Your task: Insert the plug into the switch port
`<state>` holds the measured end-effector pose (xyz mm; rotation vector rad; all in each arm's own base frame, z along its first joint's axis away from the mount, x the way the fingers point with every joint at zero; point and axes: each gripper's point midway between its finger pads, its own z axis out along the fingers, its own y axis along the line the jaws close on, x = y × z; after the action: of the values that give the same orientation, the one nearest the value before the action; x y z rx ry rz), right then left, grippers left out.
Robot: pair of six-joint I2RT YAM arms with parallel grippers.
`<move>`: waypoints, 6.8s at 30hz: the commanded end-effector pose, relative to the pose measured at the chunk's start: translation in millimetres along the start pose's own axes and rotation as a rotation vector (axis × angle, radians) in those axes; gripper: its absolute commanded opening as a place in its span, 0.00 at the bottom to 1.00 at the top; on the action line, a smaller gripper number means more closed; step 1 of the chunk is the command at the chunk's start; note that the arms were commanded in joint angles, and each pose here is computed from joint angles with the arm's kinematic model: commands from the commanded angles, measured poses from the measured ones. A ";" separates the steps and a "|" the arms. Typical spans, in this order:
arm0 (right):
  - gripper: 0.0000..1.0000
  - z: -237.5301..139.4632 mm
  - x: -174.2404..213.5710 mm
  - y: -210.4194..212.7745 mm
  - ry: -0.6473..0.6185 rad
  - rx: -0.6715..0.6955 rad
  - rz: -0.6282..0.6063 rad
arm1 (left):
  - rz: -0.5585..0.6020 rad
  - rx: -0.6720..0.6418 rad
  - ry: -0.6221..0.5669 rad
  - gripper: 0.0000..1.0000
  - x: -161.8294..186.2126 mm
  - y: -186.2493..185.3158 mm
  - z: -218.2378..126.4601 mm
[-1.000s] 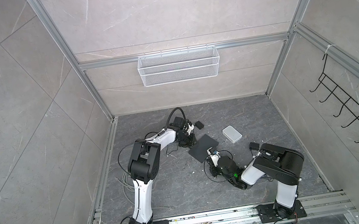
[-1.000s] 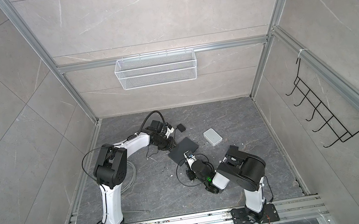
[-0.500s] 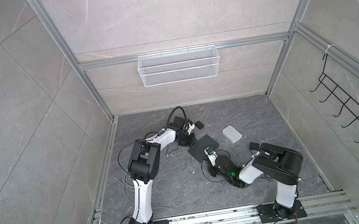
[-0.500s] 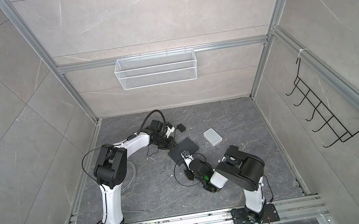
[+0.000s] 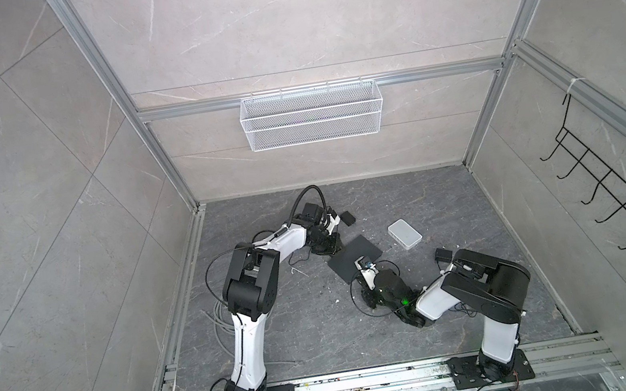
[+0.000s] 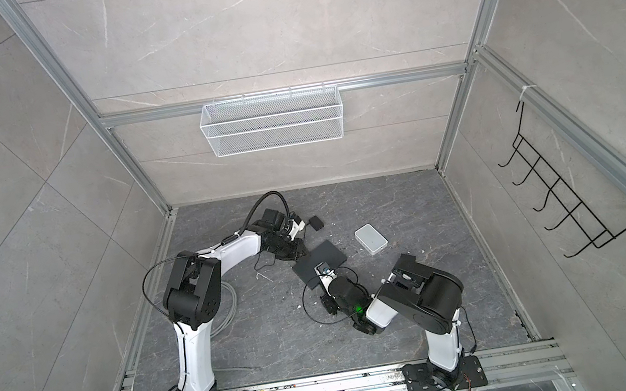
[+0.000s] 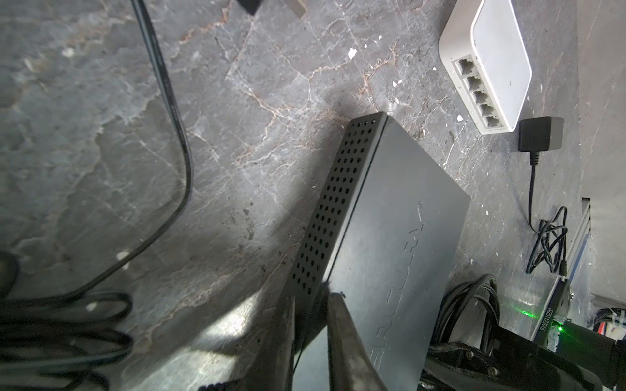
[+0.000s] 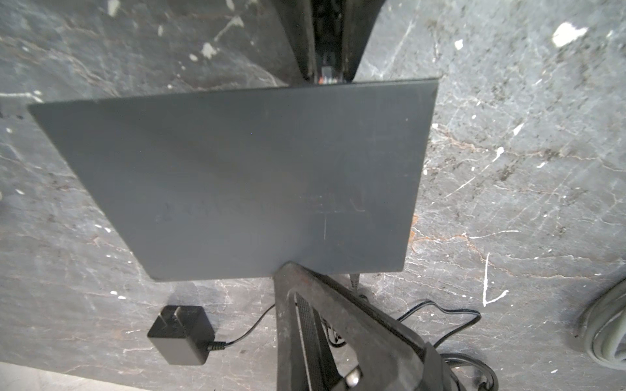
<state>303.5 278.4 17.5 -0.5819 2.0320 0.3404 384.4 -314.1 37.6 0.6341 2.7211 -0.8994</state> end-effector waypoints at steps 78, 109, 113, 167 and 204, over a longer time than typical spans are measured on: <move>0.00 6.6 -48.1 -12.5 0.006 -0.015 -0.048 | -0.126 0.275 0.549 0.20 155.5 -61.7 25.1; 0.00 16.9 -86.7 -46.8 -0.005 0.197 0.166 | -0.206 0.253 0.573 0.14 179.7 -68.4 20.8; 0.00 18.5 -103.1 -40.3 -0.063 0.143 0.233 | -0.209 0.251 0.579 0.14 182.9 -71.0 22.2; 0.00 -27.9 -0.1 -8.4 0.353 -0.156 0.049 | -0.005 0.128 0.244 0.39 37.7 -41.4 5.7; 0.04 16.3 -7.1 -33.9 0.311 0.058 0.314 | -0.192 0.341 0.561 0.17 171.8 -103.0 25.8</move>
<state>287.5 256.7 14.0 -0.5074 2.5595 0.4467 369.5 -329.7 33.3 0.7255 2.6244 -1.0434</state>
